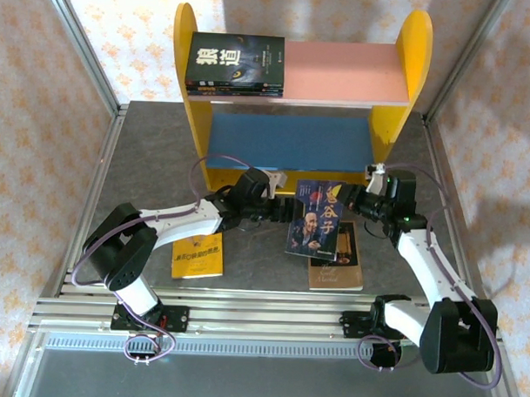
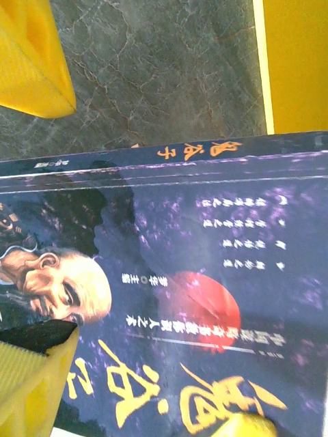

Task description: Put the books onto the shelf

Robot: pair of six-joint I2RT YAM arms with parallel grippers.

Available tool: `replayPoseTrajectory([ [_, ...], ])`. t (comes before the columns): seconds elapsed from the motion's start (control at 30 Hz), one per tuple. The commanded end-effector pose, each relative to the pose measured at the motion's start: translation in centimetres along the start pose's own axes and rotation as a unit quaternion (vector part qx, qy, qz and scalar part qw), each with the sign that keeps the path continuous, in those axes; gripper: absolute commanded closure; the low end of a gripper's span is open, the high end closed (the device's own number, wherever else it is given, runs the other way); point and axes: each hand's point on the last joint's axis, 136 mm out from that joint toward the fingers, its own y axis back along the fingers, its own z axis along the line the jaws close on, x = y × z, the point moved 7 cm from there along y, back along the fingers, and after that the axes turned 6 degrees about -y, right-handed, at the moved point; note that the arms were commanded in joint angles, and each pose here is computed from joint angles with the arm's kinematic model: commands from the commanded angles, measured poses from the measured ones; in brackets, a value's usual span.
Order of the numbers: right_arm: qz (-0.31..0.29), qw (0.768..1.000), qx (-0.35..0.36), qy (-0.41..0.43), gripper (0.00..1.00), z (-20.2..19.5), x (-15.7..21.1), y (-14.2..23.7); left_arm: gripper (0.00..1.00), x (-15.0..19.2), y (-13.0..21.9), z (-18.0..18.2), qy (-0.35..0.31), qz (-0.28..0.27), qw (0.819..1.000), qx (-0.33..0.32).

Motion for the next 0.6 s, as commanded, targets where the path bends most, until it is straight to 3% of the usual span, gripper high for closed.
replayPoseTrajectory([
  [0.0, -0.002, 0.996, -0.086, 0.031, 0.93, 3.3, -1.7, 0.2, 0.21, -1.0, 1.0, -0.8, -0.004, -0.028, 0.999, 0.036],
  [0.27, 0.010, 0.991, -0.130, 0.019, 0.93, 4.0, -2.7, -0.7, 0.21, -1.0, 1.6, -1.1, -0.006, -0.033, 0.998, 0.055],
  [0.57, 0.023, 0.988, -0.155, 0.005, 0.94, 4.2, -2.8, -1.7, 0.21, -0.8, 1.5, -0.5, -0.004, -0.022, 0.999, 0.032],
])
